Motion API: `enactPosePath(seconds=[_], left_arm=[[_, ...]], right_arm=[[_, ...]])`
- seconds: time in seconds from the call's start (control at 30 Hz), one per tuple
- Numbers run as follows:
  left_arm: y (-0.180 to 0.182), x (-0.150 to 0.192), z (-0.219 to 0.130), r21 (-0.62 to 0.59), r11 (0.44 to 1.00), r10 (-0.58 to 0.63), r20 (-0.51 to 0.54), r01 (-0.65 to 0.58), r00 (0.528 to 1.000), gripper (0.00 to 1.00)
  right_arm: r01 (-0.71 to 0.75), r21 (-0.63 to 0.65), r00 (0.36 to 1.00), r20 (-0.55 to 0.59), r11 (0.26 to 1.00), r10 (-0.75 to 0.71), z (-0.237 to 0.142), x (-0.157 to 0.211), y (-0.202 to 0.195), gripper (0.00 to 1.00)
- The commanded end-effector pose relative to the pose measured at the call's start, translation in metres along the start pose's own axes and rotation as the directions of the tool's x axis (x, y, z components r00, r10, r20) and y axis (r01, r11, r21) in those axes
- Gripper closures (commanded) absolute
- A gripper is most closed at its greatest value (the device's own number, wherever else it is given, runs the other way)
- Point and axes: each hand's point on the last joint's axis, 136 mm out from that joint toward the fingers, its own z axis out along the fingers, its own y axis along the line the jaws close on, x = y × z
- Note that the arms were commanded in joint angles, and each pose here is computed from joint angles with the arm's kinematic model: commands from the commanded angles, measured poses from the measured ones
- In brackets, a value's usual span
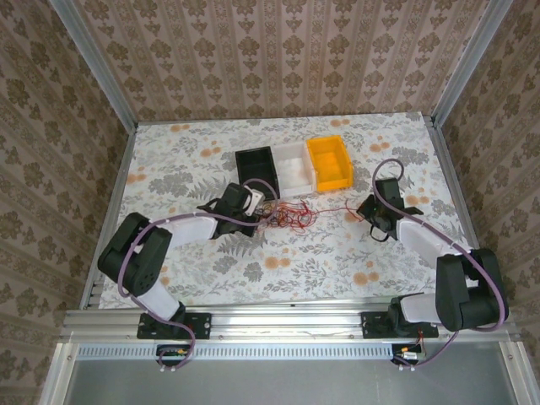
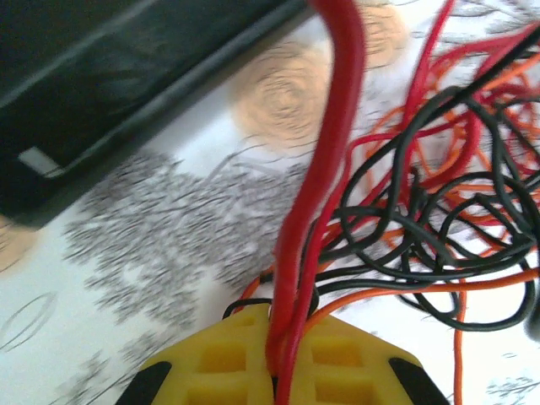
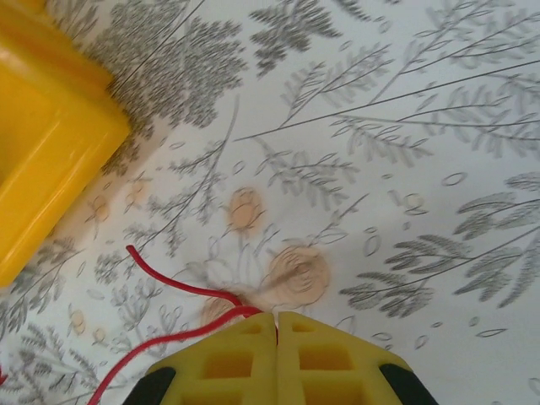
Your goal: Untangle the cables
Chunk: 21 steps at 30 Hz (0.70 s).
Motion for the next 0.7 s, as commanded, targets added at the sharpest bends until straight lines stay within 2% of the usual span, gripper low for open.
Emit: enactPosePath(seconds=[0.0, 0.23, 0.43, 0.57, 0.67], left_arm=[[0.038, 0.020, -0.008, -0.131, 0.984, -0.121, -0.021, 0.117, 0.992, 1.00], [0.049, 0.028, -0.010, -0.185, 0.972, -0.151, -0.023, 0.144, 0.988, 1.00], [0.067, 0.029, -0.014, -0.220, 0.950, -0.224, 0.006, 0.220, 0.974, 1.00], [0.043, 0.017, -0.012, -0.125, 0.981, -0.151, 0.003, 0.151, 0.988, 1.00], [0.022, 0.013, -0.007, -0.057, 0.993, -0.104, -0.007, 0.104, 0.995, 1.00]], right_arm=[[-0.071, 0.123, 0.997, 0.035, 0.990, 0.067, -0.002, -0.007, -0.038, 1.00], [-0.106, 0.181, 0.994, 0.043, 0.978, 0.100, -0.001, -0.011, -0.058, 1.00], [-0.128, 0.246, 0.991, 0.059, 0.961, 0.117, -0.006, -0.020, -0.078, 1.00], [-0.050, 0.113, 0.999, 0.012, 0.992, 0.049, 0.000, -0.019, -0.048, 1.00], [0.084, -0.060, 0.996, -0.030, 0.995, -0.086, 0.000, -0.003, 0.006, 0.95]])
